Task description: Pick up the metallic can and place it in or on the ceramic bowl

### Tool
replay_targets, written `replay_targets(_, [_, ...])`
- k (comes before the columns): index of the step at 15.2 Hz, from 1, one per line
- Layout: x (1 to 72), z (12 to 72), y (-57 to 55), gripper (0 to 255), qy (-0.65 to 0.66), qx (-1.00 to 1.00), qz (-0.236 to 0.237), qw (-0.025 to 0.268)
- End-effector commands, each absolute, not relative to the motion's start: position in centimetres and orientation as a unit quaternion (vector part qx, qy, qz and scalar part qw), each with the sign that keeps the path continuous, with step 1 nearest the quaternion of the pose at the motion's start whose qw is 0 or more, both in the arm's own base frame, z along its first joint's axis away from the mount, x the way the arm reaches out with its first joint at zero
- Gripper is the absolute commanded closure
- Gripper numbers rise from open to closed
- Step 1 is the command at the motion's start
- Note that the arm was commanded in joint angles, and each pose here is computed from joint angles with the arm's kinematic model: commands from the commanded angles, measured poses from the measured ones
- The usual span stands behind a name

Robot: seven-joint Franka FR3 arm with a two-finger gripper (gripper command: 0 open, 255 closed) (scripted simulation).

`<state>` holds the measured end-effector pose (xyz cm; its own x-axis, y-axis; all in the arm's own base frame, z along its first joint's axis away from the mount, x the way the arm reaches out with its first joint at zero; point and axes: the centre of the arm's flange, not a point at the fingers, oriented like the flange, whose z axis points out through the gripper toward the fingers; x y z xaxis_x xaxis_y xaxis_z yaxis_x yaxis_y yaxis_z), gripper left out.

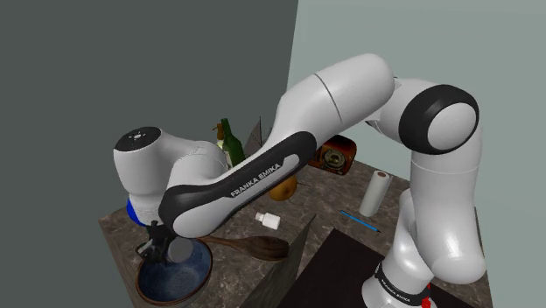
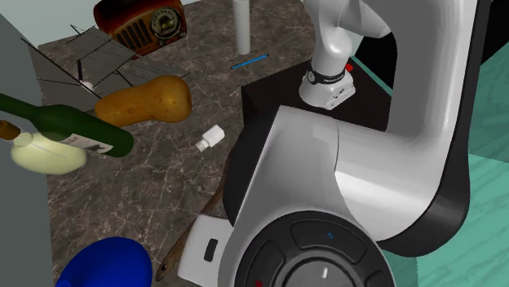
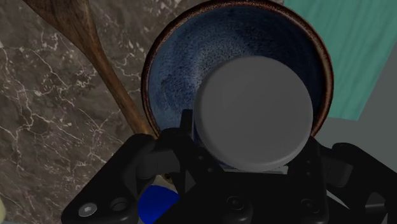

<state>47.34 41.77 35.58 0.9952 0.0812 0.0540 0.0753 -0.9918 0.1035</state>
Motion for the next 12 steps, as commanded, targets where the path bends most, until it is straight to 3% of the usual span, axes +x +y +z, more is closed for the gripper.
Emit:
replay_targets(1, [47.3, 34.6, 41.8, 255, 0.039, 0.998, 0.029, 0.050])
replay_targets(12, [47.3, 32.0, 41.8, 255, 0.039, 0.998, 0.029, 0.050])
